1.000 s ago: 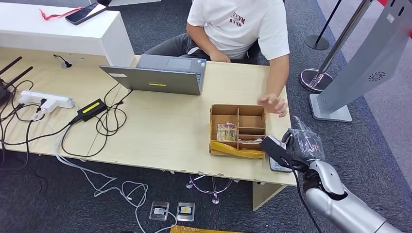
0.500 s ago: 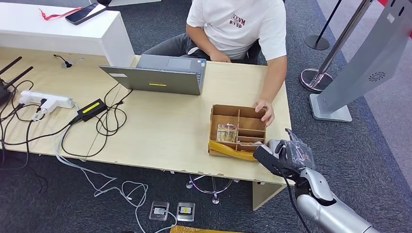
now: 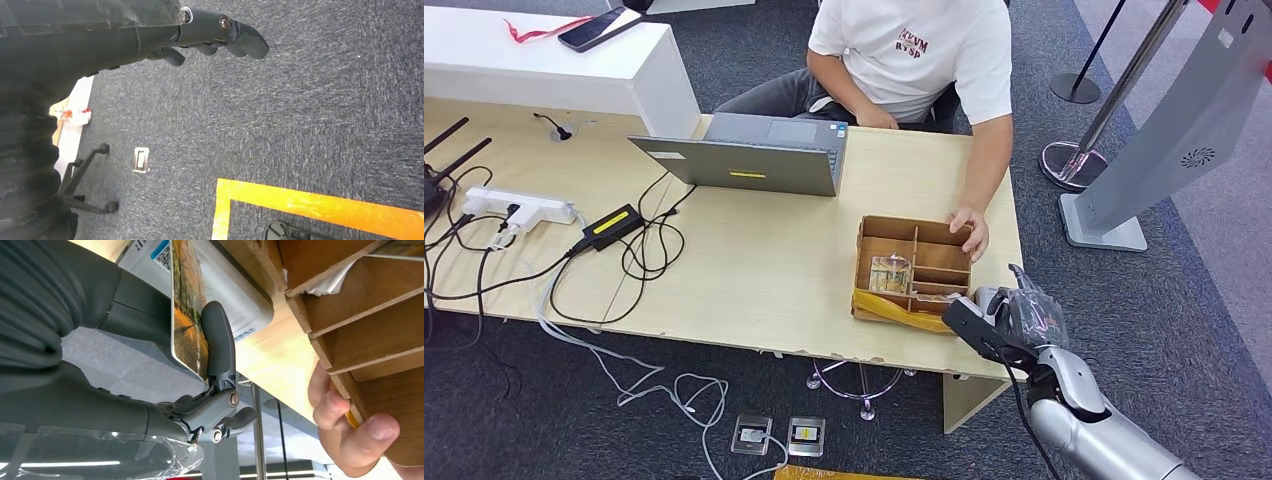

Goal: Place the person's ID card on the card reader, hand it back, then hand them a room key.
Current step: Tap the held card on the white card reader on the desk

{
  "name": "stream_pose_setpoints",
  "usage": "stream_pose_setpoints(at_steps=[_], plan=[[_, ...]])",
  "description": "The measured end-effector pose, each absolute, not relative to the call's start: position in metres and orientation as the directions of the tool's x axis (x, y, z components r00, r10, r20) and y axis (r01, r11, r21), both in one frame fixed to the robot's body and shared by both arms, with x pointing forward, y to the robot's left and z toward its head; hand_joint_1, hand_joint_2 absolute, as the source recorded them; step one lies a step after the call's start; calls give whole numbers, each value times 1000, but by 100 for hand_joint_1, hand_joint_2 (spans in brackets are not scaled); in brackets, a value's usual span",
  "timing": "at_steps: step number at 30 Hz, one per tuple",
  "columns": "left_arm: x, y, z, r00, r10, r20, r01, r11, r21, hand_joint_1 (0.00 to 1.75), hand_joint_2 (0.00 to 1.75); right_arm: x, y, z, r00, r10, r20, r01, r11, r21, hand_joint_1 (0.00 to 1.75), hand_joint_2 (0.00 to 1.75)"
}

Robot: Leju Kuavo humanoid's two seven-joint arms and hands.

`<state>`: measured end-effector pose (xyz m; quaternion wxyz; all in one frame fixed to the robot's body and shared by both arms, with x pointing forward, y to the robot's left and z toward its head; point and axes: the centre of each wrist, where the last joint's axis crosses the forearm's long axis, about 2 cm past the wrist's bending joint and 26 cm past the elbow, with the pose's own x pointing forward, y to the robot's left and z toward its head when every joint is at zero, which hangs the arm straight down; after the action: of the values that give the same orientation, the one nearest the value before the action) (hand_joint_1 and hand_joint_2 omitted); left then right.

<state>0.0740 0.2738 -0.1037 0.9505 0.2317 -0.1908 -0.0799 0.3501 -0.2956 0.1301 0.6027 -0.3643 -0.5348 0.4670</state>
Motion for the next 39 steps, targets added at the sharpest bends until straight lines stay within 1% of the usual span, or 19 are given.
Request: stream_pose_setpoints(at_steps=[14,21,29,36,39], plan=[[74,273,-104,917,-230,325,56,883,467,0,175,353,-293,117,4,951,309,-205,303,-931,175,175],[73,272,-104,918,-227,324,53,883,466,0,175,355,-293,118,10,953,302,-182,298,-937,175,175],[72,271,-104,916,-234,326,60,883,466,0,175,369,-295,141,12,955,297,-98,297,-950,175,175],[72,270,-104,910,-251,330,74,882,466,0,175,388,-303,180,1,953,303,17,303,-953,175,175],[72,270,-104,909,-255,331,78,881,466,0,175,391,-306,189,-3,951,310,41,310,-950,175,175]])
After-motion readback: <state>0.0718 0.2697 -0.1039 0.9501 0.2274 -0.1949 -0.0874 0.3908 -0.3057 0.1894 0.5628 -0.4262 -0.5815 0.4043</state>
